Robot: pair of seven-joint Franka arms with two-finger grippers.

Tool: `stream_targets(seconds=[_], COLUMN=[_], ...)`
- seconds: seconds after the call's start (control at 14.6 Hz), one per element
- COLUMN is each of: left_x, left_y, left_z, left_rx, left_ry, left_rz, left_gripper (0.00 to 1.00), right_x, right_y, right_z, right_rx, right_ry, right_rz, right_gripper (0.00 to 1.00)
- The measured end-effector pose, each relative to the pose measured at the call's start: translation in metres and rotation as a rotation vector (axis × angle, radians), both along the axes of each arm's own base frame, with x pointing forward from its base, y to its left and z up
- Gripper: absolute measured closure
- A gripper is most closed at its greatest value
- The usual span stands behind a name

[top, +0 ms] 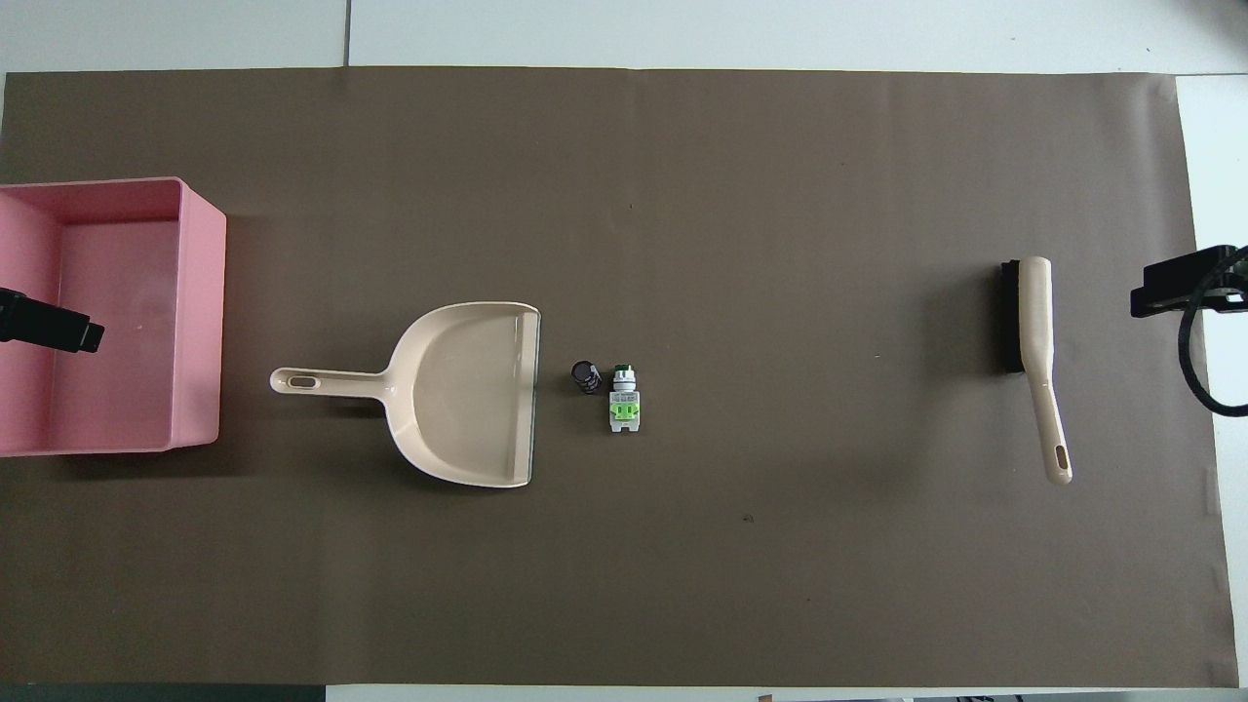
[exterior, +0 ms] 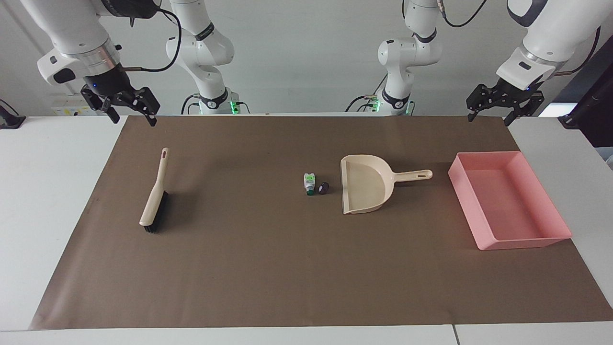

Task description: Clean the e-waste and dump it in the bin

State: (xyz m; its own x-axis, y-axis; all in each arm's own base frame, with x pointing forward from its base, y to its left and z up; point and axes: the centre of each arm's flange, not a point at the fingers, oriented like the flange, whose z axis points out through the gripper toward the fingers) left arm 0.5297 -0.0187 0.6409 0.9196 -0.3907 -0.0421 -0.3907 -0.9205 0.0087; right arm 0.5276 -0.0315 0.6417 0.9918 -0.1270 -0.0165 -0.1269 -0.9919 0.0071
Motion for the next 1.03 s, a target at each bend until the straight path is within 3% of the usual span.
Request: stream_targets(seconds=[0.14, 0.27, 0.41, 0.62, 0.89, 1.03], left_x=[0.002, 0.002, 0.001, 0.002, -0.011, -0.016], left_y=[-0.015, -0.038, -0.054, -0.072, -0.107, -0.11], left_z=[-0.008, -0.024, -0.042, -0.085, -0.166, -0.198], left_rx=[-0.008, -0.015, -0.023, -0.032, -0.036, -0.031], left_ry=[-0.008, 0.007, 0.027, 0.031, 0.044, 0.017], left_rz=[-0.213, -0.412, -0.572, -0.778, -0.903, -0.924], left_gripper=[0.02, 0.02, 0.02, 0.03, 0.03, 0.04], right_x=[0.0, 0.002, -0.004, -0.022, -0.04, -0.047], right_y=[0.0, -0.005, -0.01, -0.029, -0.065, -0.067], right_z=[-0.003, -0.023, -0.069, -0.147, -0.226, -0.252], right_rx=[0.0, -0.001, -0.001, 0.004, 0.01, 0.015], right_ry=[0.005, -0.033, -0.054, -0.007, 0.022, 0.055], right_rz=[-0.001, -0.008, -0.017, -0.018, -0.048, -0.054], right_gripper=[0.01, 0.01, 0.01, 0.01, 0.01, 0.01])
